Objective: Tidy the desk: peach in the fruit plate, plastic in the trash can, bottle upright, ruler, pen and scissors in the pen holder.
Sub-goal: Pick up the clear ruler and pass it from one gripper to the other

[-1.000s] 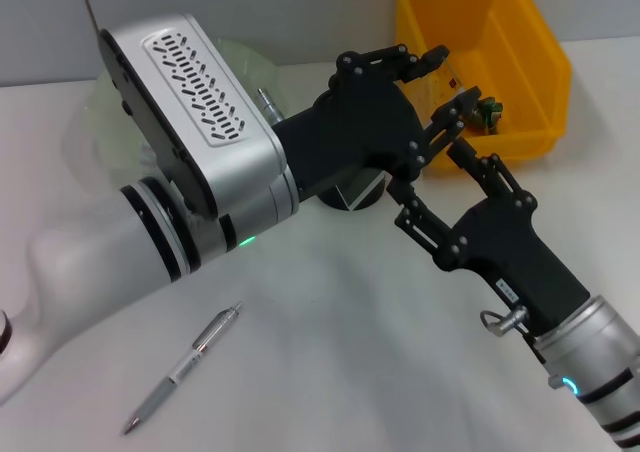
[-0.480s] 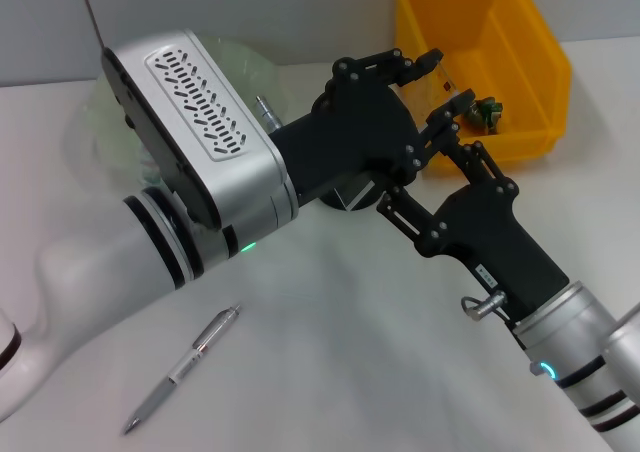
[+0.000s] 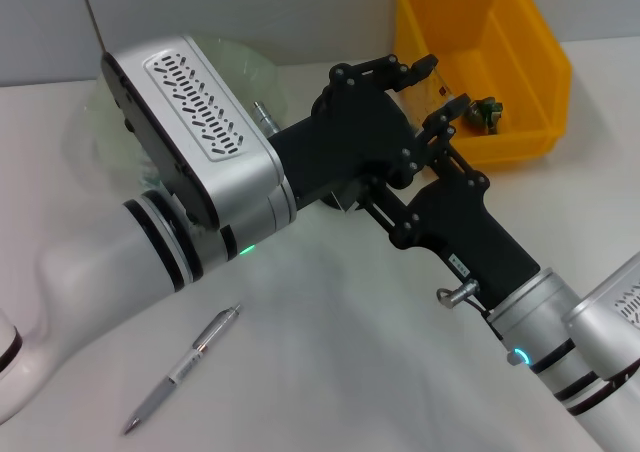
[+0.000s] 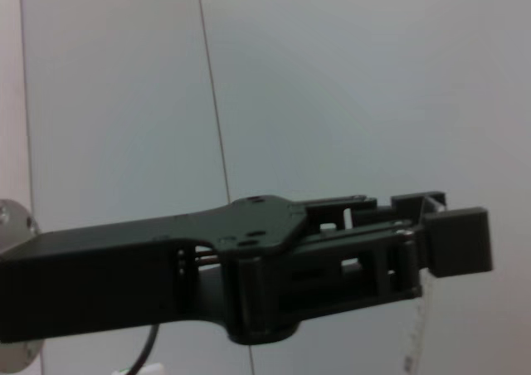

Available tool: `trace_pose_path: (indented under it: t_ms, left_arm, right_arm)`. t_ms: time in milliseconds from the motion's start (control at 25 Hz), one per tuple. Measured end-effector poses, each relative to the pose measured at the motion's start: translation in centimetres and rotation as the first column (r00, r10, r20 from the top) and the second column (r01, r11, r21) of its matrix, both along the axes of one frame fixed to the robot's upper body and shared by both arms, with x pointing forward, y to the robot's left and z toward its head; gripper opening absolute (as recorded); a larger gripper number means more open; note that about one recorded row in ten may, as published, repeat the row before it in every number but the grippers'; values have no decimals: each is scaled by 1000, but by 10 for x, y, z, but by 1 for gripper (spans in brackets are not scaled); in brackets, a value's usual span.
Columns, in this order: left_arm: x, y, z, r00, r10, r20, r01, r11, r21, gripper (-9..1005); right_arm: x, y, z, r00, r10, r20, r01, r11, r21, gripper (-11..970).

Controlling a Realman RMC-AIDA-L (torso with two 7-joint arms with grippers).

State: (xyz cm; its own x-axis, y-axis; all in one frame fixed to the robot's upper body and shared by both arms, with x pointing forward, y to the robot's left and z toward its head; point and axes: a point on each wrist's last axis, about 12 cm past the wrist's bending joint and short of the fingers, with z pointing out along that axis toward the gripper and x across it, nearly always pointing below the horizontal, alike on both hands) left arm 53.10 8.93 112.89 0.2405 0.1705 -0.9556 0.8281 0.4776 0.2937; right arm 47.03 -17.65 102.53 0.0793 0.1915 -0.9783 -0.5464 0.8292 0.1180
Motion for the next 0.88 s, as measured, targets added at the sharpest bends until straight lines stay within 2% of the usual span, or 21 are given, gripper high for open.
trace_pose_path:
  t_ms: [320,520,800,880]
  left_arm:
    - [2,1,1,1000,5,2,-5,1000,-1,417]
    - [3,1,1,1000,4,3,-4,1000,0,418]
    - [3,0,0,1000,1,-1,-1,1000,2,421]
    - [3,0,0,1000,0,-2,0,1000,1,421]
  right_arm:
    - [-1,-1,1,1000,-6,5,6,1000,8,618]
    - [0,-1,1,1000,-11,8,11,1000,8,364]
    - [2,0,2,1000,-1,14,1,1000,5,167]
    - [2,1,2,1000,5,16,-5,1000,3,168]
